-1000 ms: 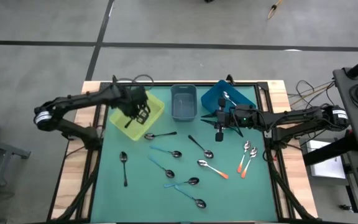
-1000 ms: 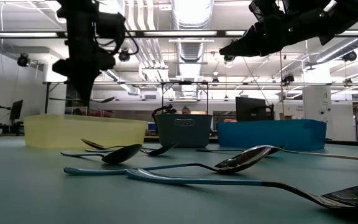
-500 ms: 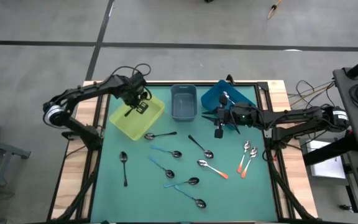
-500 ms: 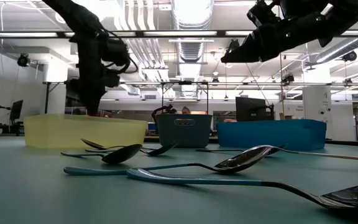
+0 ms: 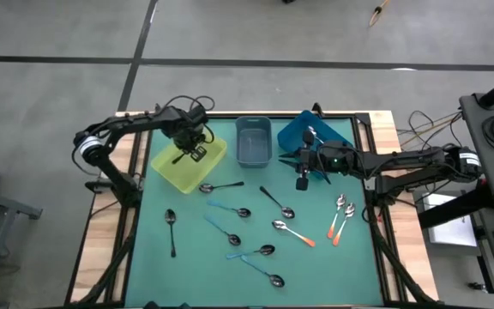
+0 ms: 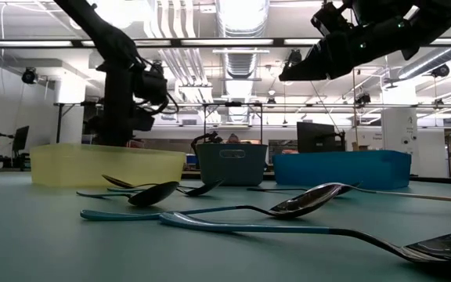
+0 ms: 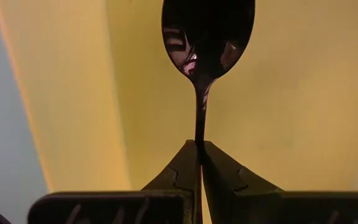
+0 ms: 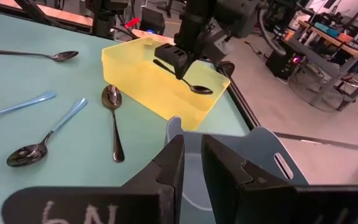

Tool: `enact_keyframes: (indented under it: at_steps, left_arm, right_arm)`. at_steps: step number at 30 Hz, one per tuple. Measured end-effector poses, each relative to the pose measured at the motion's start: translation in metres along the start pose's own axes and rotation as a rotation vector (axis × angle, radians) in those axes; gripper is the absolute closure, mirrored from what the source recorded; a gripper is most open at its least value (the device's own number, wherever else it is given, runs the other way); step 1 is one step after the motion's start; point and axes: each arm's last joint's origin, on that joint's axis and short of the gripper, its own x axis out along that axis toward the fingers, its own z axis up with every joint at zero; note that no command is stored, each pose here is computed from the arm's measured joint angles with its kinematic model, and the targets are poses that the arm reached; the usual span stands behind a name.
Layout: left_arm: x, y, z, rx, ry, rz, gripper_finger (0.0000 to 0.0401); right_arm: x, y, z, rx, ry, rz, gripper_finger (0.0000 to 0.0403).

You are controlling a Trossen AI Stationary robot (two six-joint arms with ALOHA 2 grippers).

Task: Sort silverware by color (type)
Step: Put the black spoon into the yellow bin

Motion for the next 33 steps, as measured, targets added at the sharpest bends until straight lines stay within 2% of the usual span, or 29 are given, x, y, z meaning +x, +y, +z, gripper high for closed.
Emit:
enact_keyframes:
  at_steps: [10, 33]
  left_arm:
    - [0.005, 0.003, -0.004, -0.045, 0.014, 0.049, 0.0401]
    - [0.021, 0.004, -0.016, -0.083, 0.042, 0.068, 0.0401]
  right_arm:
    - [0.000, 0.000, 0.000, -0.002, 0.003, 0.001, 0.0355]
    - [0.000, 0.000, -0.001, -0.002, 0.005, -0.001, 0.0355]
